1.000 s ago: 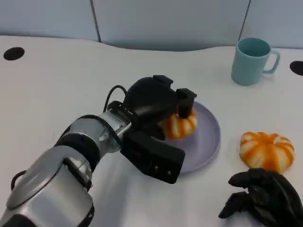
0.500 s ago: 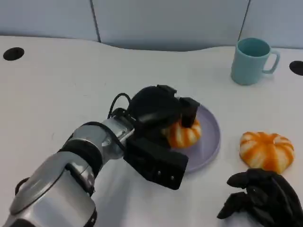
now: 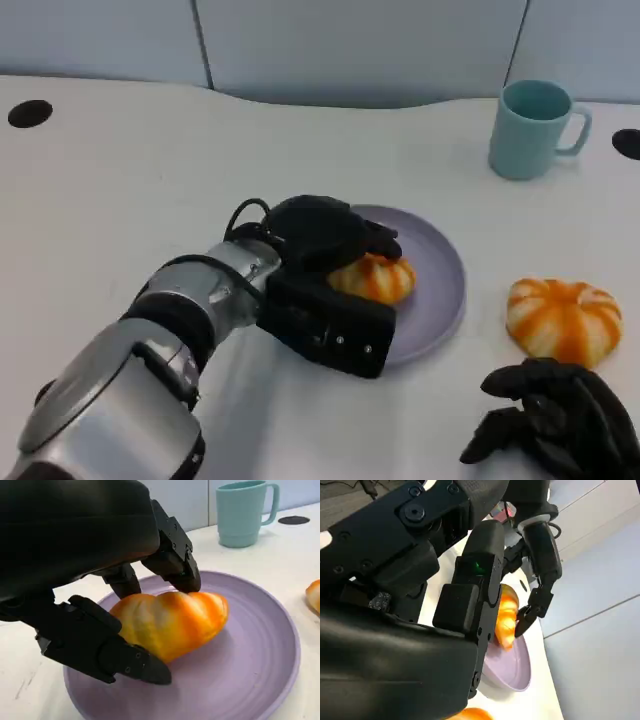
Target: Grasp the bread from the table and place it into the plate.
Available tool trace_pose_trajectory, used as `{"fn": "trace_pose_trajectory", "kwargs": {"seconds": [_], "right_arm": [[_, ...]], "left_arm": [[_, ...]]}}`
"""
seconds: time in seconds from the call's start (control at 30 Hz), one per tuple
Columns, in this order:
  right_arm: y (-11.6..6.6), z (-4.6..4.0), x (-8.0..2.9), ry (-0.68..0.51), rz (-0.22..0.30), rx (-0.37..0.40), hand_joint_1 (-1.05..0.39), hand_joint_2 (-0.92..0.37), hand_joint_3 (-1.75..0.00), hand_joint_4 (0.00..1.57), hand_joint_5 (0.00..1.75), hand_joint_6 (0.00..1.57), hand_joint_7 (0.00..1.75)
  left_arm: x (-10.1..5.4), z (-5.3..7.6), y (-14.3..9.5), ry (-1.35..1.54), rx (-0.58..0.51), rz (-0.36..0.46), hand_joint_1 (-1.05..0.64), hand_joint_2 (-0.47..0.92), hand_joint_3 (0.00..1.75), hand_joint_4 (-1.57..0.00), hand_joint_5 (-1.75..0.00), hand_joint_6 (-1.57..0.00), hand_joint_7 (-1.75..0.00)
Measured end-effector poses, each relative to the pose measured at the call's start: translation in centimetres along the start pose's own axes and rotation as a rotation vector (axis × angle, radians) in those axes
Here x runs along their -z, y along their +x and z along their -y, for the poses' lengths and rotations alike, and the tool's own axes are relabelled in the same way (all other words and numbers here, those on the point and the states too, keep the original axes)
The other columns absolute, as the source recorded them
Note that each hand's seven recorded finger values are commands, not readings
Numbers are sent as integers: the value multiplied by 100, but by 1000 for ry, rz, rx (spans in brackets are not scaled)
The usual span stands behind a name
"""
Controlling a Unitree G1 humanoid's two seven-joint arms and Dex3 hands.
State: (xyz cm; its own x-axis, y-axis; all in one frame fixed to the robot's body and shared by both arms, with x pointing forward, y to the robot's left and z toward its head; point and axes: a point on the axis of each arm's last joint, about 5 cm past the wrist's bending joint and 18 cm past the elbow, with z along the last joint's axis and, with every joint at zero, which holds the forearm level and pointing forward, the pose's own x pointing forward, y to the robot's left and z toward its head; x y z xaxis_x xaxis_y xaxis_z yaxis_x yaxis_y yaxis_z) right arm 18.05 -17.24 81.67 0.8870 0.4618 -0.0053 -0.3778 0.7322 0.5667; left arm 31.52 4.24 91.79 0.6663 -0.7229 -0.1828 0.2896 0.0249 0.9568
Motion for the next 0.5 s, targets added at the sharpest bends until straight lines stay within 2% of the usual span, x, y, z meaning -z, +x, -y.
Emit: {"fn": "trace_pose_trajectory", "kwargs": {"seconds": [0.1,0.33,0.5], "right_arm": [[0,1,0,0,0,0,-96,-69,0,157,36,151,0],[1,6,1,-3,3,0,-96,-70,0,157,36,151,0],[2,9,-2,-3,4,1,-96,-70,0,157,36,151,0]], "left_arm": [[13,-59,9,15,8,-8,-71,92,19,-19,-45,-37,-3],[40,-121,9,-28,8,-33,-96,92,42,-3,-36,-17,0],[81,-154,-10,-50,14,-46,-99,92,46,-3,-36,-18,-2]]}}
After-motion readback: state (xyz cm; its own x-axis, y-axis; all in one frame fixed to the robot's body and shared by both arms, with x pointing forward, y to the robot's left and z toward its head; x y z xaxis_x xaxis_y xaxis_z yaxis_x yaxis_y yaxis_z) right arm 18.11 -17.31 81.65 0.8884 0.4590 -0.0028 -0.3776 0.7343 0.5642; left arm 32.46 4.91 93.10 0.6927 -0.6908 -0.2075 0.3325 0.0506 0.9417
